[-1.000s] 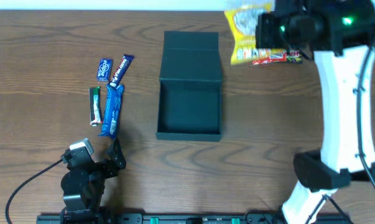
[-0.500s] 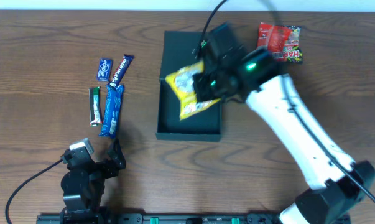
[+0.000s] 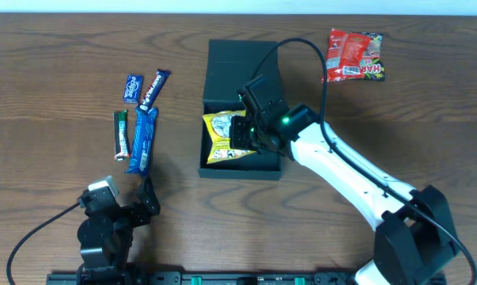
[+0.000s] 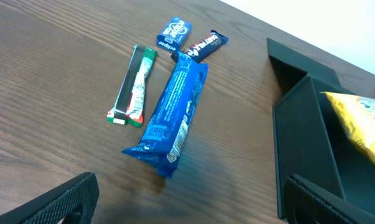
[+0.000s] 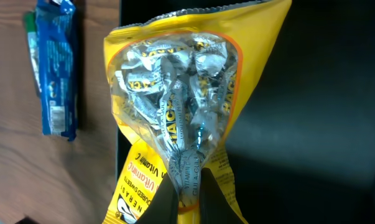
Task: Pack container
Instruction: 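Carry the yellow bag over the box and lower it inside, then press the yellow bag down into the left side of the box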
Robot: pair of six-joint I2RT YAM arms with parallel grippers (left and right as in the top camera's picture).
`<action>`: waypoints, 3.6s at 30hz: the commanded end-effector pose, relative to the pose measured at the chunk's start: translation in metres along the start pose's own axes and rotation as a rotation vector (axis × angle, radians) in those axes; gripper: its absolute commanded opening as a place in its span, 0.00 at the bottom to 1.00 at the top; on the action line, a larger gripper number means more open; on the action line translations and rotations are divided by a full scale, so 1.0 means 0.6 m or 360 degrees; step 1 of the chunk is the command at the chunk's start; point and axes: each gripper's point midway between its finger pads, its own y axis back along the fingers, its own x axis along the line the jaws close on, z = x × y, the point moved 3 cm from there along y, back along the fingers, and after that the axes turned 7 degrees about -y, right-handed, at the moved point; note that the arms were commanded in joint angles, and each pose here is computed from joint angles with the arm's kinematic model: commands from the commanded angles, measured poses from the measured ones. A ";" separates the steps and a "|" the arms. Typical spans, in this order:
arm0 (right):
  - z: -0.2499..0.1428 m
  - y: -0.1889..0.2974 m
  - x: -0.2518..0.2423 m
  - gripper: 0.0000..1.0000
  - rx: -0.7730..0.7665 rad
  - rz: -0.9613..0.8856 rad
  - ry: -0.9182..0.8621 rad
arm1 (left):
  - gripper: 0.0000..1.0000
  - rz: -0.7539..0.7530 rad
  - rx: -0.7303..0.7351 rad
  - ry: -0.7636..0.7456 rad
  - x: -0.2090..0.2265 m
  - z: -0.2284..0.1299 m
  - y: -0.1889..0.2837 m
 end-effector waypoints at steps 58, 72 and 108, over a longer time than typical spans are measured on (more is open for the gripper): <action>0.001 -0.029 0.022 0.01 -0.0046 0.0117 0.0213 | 0.95 0.0015 0.0017 0.0010 0.004 -0.009 -0.004; -0.011 -0.144 -0.062 0.01 0.0228 -0.0020 0.0088 | 0.95 0.0014 0.0018 0.0010 0.004 -0.009 -0.004; 0.008 -0.100 -0.106 0.02 0.0251 -0.0267 0.0330 | 0.95 0.0014 0.0019 0.0010 0.004 -0.009 -0.004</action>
